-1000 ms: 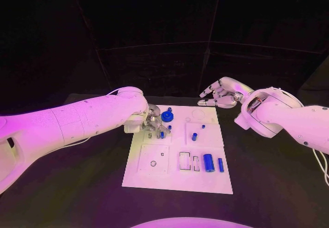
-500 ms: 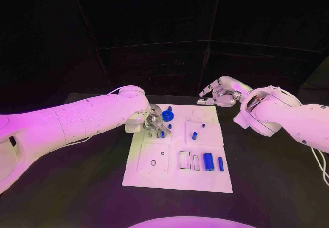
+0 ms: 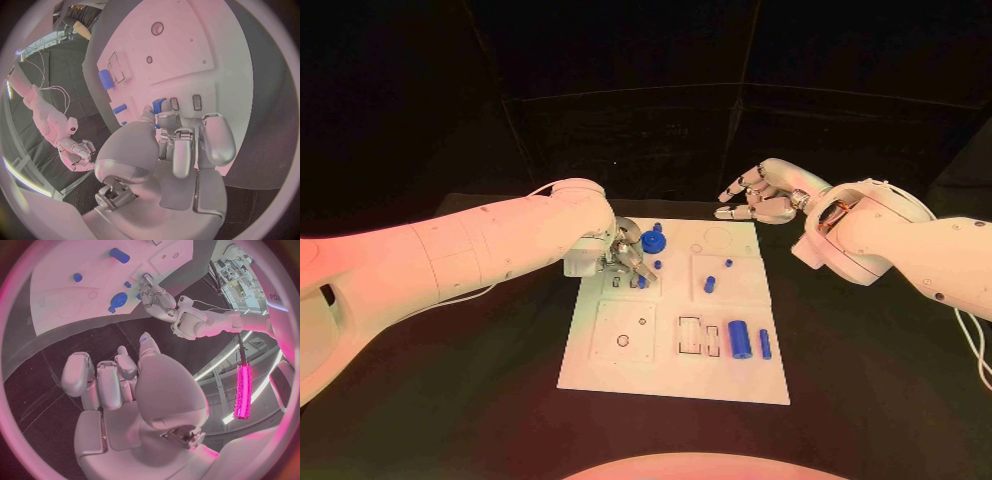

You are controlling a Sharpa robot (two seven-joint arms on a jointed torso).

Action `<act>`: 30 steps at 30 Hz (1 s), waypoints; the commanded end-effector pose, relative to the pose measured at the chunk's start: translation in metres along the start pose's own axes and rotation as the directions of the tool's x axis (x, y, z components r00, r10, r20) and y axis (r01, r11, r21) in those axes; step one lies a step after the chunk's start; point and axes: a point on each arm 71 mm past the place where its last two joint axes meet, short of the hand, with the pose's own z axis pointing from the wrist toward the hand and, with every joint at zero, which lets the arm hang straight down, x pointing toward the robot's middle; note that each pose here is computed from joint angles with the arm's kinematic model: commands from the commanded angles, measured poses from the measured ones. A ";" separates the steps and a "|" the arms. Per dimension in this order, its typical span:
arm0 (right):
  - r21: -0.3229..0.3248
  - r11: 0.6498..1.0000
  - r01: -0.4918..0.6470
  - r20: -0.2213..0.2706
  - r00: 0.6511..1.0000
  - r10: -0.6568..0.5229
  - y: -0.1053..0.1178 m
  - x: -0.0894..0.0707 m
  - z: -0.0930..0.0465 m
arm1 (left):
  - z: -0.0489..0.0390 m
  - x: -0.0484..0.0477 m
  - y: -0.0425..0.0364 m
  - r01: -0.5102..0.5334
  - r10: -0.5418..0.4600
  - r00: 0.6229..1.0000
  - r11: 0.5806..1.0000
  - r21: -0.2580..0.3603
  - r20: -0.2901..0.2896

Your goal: Assemble the parts on the task board

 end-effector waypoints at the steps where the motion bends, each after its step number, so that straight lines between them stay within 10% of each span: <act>1: -0.003 1.000 0.000 -0.006 1.000 0.000 0.001 0.000 0.001 | -0.0004 -0.0001 -0.0004 -0.007 0.007 1.000 1.000 -0.006 -0.007; 30: 0.007 1.000 0.004 -0.014 1.000 -0.003 -0.002 0.000 0.005 | -0.0123 0.0012 0.0126 0.165 -0.168 0.984 0.985 0.057 0.063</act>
